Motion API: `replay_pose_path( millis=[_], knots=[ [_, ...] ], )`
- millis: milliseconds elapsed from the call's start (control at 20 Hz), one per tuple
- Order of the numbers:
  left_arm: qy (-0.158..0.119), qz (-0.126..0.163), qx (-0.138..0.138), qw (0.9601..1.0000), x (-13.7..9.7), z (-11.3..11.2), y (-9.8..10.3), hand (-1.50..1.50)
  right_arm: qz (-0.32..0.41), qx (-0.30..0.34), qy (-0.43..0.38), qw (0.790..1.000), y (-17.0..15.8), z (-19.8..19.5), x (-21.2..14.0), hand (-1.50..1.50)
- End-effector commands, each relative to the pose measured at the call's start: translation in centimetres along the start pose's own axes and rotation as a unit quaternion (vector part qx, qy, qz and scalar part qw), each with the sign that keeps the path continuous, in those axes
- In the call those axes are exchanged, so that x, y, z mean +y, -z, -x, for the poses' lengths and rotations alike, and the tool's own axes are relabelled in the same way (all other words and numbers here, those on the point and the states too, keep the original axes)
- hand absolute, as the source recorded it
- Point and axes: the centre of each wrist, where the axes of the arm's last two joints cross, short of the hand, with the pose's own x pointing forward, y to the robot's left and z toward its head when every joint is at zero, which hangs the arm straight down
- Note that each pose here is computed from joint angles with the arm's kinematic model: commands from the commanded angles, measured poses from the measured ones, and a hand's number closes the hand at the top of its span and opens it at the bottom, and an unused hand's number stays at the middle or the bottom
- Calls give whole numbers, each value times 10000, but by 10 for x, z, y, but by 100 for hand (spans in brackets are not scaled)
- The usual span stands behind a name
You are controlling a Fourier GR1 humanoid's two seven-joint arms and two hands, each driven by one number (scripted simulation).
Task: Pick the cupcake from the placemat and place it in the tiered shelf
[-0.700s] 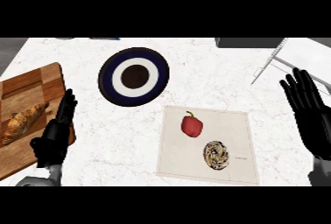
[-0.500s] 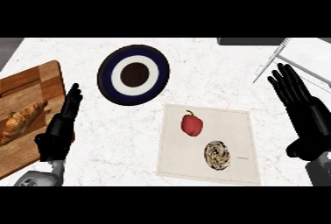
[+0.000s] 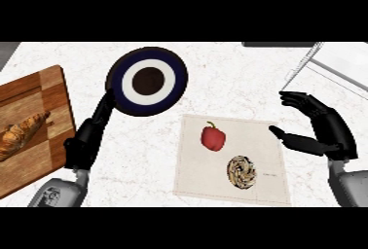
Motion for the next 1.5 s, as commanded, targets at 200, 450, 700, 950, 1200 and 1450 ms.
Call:
replay_pose_path(
  millis=[200, 450, 700, 950, 1200, 1450],
  knots=[
    [-66, 191, 151, 9997, -16, -4, 10, 0, 614, -605, 995, 9913, -6, 64, -14, -150],
    [-5, 87, 155, 9998, 4, 5, 8, 0, -1119, -367, 170, 9929, 6, 12, -43, -150],
    [-38, 96, 205, 9997, 1, 7, 6, 0, -1779, -384, -667, 9810, 11, -33, -29, -150],
    [89, 99, 114, 9998, 10, 8, 7, 0, -2232, -50, -1428, 9642, 16, -85, -20, -150],
    [29, 97, 109, 9999, -1, 10, 4, 0, -3005, 251, -2732, 9135, 10, -121, -21, -150],
    [-3, 53, 200, 9998, -16, 8, 8, 0, -3086, 389, -3576, 8805, -4, -141, 14, -150]
  ],
)
